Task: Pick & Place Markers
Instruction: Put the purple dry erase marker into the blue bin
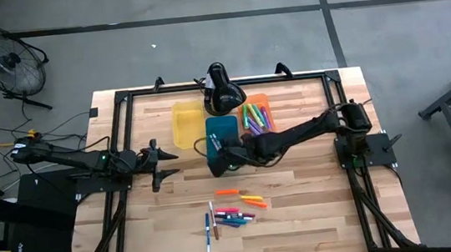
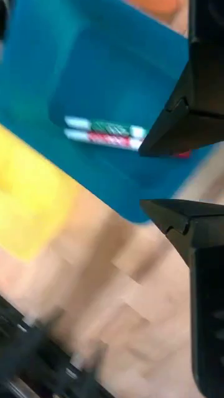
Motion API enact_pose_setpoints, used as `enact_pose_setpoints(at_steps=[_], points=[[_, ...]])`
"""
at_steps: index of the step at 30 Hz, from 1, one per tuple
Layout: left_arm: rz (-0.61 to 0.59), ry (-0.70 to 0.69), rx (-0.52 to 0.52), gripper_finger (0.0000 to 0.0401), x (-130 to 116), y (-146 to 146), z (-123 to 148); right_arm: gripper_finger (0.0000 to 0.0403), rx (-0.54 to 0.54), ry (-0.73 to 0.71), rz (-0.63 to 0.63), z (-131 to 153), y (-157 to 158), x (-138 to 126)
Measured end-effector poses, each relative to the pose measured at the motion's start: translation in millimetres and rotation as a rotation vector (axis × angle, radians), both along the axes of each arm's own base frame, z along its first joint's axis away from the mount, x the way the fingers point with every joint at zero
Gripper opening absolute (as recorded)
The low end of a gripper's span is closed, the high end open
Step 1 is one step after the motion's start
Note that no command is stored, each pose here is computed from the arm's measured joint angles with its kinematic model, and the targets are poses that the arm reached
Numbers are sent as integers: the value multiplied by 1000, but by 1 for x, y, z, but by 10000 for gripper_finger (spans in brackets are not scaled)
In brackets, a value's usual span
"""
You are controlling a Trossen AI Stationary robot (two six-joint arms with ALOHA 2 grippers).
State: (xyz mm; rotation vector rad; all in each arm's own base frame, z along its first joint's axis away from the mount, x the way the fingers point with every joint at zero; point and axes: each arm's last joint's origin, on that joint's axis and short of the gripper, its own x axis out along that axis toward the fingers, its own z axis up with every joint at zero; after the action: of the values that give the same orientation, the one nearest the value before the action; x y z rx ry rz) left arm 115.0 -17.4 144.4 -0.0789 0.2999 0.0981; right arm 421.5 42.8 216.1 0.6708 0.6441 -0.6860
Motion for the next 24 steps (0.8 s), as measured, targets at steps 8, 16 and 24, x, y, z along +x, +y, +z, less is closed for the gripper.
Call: enact_pose_setpoints(at_steps=[8,16,24], points=[[0,0,0,224,0,0,0,107,-11,19,161,0,39,-5],[0,0,0,224,0,0,0,107,-62,33,304,1,81,-16],[0,0,0,224,0,0,0,107,-99,44,435,1,117,-29]])
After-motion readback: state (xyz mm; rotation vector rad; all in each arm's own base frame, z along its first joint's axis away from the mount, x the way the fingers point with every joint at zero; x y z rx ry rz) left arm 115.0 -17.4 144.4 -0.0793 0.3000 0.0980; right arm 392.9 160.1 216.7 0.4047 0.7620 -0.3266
